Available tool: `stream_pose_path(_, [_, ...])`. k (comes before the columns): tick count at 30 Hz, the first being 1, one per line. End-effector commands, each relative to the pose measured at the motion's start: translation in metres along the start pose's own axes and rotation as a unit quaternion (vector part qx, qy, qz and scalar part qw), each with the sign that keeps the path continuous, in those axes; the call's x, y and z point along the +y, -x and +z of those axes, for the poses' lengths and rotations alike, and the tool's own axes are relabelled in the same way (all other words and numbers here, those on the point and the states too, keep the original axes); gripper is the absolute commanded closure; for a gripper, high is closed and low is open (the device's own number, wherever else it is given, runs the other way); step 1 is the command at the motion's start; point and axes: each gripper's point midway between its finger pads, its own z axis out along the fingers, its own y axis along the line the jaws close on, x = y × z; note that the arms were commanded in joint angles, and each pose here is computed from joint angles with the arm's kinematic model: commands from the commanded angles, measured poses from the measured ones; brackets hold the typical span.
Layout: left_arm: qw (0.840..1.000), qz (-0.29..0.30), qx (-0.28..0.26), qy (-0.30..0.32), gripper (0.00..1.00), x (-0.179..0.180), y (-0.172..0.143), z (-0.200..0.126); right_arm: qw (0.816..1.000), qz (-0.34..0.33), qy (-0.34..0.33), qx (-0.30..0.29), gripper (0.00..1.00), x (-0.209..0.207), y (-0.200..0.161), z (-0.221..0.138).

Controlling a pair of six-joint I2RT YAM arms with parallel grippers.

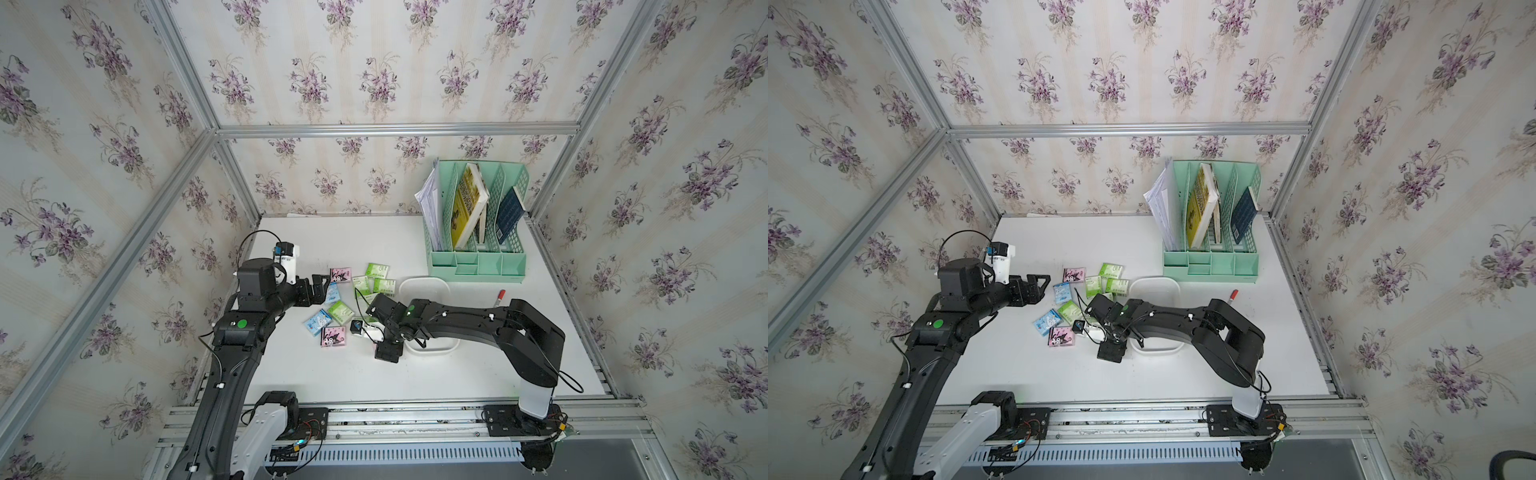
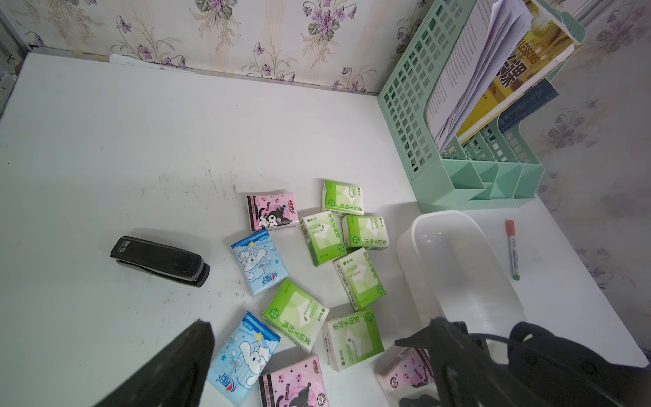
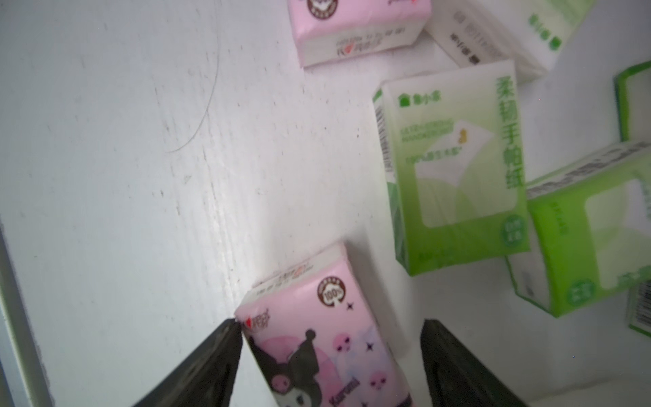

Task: Put the pocket tissues into the storage box
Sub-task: Pick up the pocket tissues from the center of the board.

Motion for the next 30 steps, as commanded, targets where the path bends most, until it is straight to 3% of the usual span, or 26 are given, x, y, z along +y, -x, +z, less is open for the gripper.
stream_pose_path(1, [1.000,0.009,0.003,0.006,0.01,0.002,0.000,0.000,1.000,-0.005,0.001,0.009,0.17,0.000,-0.001,0.005])
stream_pose_path(7, [1.000,0.012,0.005,0.010,0.01,0.003,-0.001,-0.001,1.000,-0.004,0.011,0.018,0.25,0.002,0.000,0.012])
stream_pose_path(13, [1.000,0.018,0.006,0.016,0.01,0.004,0.000,-0.003,1.000,-0.002,0.017,0.016,0.49,0.003,0.004,0.012])
stream_pose_path(17, [1.000,0.021,0.005,0.016,0.01,0.003,0.002,-0.005,1.000,0.000,0.019,0.004,0.55,0.002,0.013,0.006])
stream_pose_path(25, [1.000,0.019,-0.002,0.013,0.01,0.000,0.011,-0.007,0.995,-0.010,-0.034,-0.092,0.60,-0.020,0.069,-0.061])
stream_pose_path(30, [1.000,0.013,-0.005,0.004,0.01,-0.003,0.017,-0.006,0.991,0.015,-0.087,-0.101,0.62,-0.061,0.057,-0.098])
